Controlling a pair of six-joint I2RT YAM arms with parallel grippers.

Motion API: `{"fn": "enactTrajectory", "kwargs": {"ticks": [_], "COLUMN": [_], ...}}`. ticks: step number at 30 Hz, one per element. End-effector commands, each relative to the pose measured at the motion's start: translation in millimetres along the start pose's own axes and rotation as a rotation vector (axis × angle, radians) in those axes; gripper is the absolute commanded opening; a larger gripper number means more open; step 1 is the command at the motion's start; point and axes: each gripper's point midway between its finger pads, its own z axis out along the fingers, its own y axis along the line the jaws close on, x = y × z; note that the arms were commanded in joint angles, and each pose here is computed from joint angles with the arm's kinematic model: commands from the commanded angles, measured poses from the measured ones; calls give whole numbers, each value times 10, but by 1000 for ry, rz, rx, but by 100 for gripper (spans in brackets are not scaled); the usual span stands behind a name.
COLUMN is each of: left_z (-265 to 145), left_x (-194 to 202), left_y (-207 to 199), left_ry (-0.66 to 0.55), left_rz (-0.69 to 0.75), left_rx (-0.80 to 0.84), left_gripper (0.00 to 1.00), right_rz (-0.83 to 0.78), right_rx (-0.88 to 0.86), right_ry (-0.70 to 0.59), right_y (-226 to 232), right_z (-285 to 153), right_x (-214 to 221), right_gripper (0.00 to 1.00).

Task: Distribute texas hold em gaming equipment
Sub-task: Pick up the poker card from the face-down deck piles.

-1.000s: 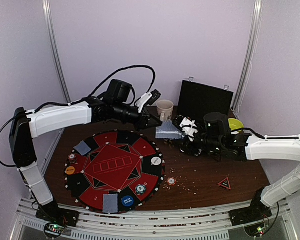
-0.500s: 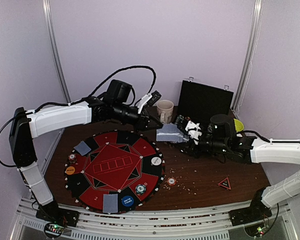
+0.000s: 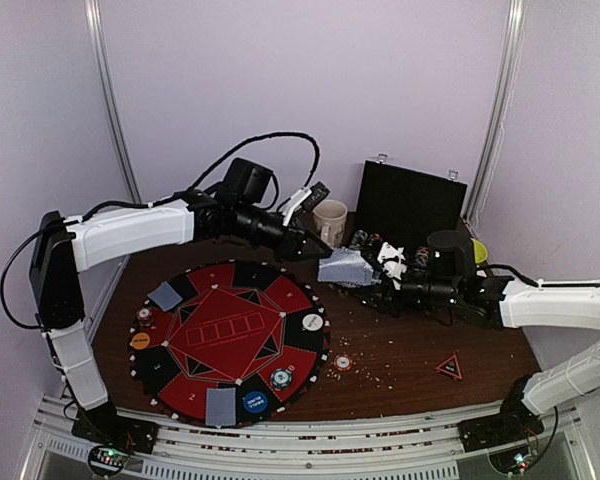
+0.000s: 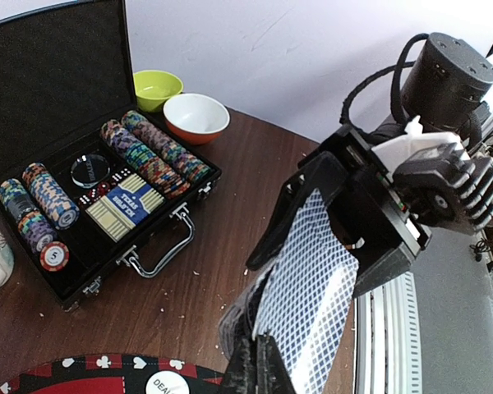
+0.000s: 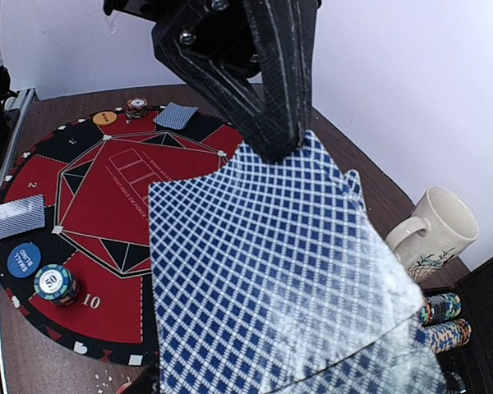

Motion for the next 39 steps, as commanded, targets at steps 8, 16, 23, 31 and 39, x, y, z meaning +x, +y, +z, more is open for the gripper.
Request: {"fn": "enactTrajectory", "kwargs": {"ticks": [8, 16, 23, 31, 39], "left_z": [60, -21, -30, -40, -11], "left_x": [-194, -229, -288, -351, -359], "left_y": [2, -45, -41, -50, -17], "left_ry": [-39, -41, -42, -49, -43], "left_rz": [16, 56, 68, 85, 99], "left_rx": [30, 16, 10, 12, 7], "left_gripper": [0, 0, 0, 0, 0], "right_rz": [29, 37, 39, 43, 51], "right_rx": [-15, -9, -16, -18, -17], "right_ry": [-44, -39, -32, -29, -26], "right_y": [-7, -33, -20, -24, -27], "right_z": [-4, -7, 5, 16, 29], "right_x": [-29, -6, 16, 7, 23], "right_gripper": [48, 48, 48, 48, 48]}}
